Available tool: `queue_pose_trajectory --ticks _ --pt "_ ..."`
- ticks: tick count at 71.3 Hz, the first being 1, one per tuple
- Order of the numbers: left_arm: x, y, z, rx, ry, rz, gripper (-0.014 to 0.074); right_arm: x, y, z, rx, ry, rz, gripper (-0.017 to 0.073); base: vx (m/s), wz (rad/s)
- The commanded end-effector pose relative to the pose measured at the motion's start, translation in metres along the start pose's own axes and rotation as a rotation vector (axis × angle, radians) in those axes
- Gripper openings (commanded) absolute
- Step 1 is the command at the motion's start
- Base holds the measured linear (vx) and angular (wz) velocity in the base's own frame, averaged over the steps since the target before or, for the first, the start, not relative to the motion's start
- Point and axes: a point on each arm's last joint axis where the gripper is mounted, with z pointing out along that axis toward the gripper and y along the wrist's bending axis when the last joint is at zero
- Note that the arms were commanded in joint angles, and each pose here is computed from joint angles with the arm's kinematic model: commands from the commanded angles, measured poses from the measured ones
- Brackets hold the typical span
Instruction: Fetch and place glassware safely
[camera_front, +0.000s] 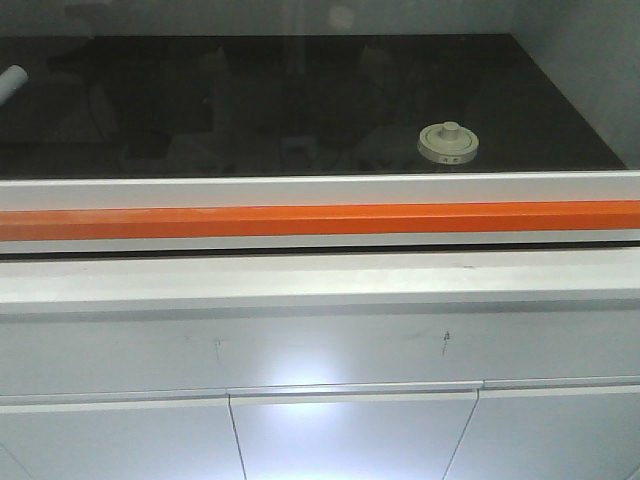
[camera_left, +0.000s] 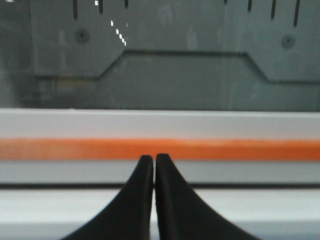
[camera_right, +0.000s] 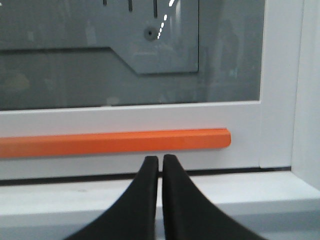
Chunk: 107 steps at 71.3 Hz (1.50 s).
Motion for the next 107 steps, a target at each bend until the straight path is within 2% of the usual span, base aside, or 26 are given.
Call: queue_pose_trajectory --ticks 1,12,19,22,33,41,52,60,66,71,79,94,107 --pt "-0.027 -0.001 -0.003 0.019 -0.247 -0.031 -0.0007 -0.034 0.000 -0.003 -0.002 -0.199 -0.005 -0.0003 0.00 0.00" --pt "-0.092 -0.004 0.000 0.021 -0.314 -0.023 -0.0007 -0.089 0.000 -0.003 -0.001 -0.301 -0.009 -0.0003 0.00 0.00" --pt "-0.138 -0.006 0.010 0.017 -0.337 0.061 -0.0007 -0.126 -0.001 0.005 0.000 -0.330 -0.010 -0.0003 0.00 0.00" --pt "-0.154 -0.007 0.016 0.016 -0.349 0.081 -0.0007 -0.142 -0.001 0.011 0.000 -0.338 -0.010 -0.0003 0.00 0.00" --pt "-0.198 -0.009 0.051 0.017 -0.340 0.073 -0.0007 -0.190 -0.002 0.046 0.000 -0.326 -0.009 -0.0003 0.00 0.00" --pt "-0.212 -0.009 0.076 0.017 -0.305 0.063 -0.0007 -0.202 -0.002 0.078 0.000 -0.268 -0.005 -0.0003 0.00 0.00" --pt "-0.210 -0.009 0.097 0.018 -0.272 0.061 -0.0007 -0.196 -0.002 0.123 -0.004 -0.193 -0.004 -0.0003 0.00 0.00" --pt "-0.198 -0.009 0.110 0.015 -0.175 0.062 -0.0007 -0.184 -0.002 0.141 -0.007 -0.139 0.013 -0.0003 0.00 0.00" --pt "-0.186 -0.008 0.122 0.012 -0.083 0.066 -0.0007 -0.175 -0.003 0.148 -0.006 -0.083 0.050 -0.0003 0.00 0.00" --pt "-0.176 -0.008 0.131 0.011 -0.022 0.075 -0.0007 -0.172 -0.003 0.150 -0.005 -0.061 0.053 -0.0003 0.00 0.00" --pt "-0.162 -0.007 0.140 0.011 0.029 0.073 -0.0007 -0.171 -0.002 0.150 -0.007 -0.051 0.028 -0.0003 0.00 0.00" --pt "-0.127 -0.007 0.134 0.020 -0.004 0.040 -0.0007 -0.171 -0.001 0.149 -0.019 -0.046 -0.062 -0.0003 0.00 0.00" --pt "-0.099 -0.006 0.128 0.022 0.036 0.035 -0.0007 -0.163 0.001 0.149 -0.038 -0.075 -0.089 -0.0003 0.00 0.00"
